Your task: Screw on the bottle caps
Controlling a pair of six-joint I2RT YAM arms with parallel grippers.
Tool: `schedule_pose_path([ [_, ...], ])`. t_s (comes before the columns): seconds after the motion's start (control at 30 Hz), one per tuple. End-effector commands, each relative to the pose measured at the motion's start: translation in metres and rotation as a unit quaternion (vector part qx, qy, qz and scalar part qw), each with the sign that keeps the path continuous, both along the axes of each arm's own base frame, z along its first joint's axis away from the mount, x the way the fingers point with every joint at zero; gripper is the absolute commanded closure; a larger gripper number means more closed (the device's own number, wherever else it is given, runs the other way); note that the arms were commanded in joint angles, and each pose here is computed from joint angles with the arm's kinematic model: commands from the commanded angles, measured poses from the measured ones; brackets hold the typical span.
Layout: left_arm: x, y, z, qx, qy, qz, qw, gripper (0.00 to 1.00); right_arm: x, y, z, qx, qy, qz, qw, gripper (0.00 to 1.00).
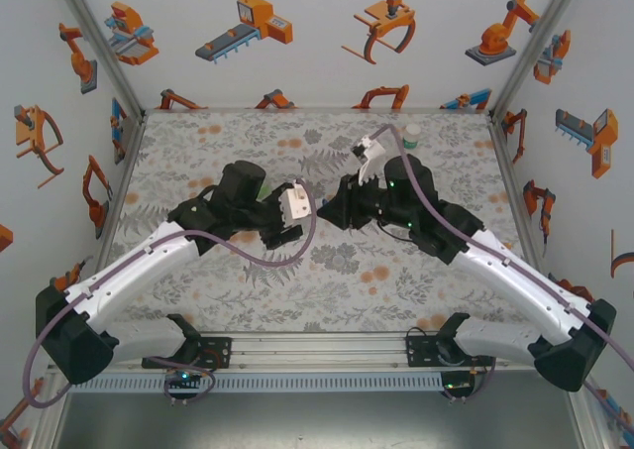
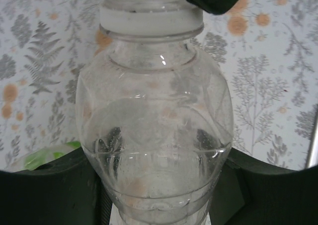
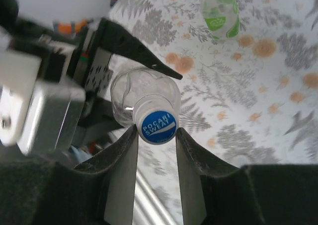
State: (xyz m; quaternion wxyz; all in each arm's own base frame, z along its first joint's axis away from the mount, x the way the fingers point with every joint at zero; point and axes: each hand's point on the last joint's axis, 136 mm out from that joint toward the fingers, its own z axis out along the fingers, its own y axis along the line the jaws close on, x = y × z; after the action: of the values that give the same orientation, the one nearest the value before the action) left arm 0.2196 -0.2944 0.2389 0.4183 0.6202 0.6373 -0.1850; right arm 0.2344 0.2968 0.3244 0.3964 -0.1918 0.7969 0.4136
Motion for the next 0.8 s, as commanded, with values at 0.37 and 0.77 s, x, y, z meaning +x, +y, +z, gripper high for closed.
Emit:
schedule_pose_path([
  [0.37,0.020,0.005,0.019,-0.025,-0.039,0.053,0.998,1.00,0.021,0.001,-0.019,0.123,0.226,-0.108,0.960,1.00],
  [0.77,0.005,-0.004,0.020,-0.040,-0.017,0.007,0.999,1.00,0.002,-0.023,0.031,0.037,-0.011,-0.030,0.999,0.69],
])
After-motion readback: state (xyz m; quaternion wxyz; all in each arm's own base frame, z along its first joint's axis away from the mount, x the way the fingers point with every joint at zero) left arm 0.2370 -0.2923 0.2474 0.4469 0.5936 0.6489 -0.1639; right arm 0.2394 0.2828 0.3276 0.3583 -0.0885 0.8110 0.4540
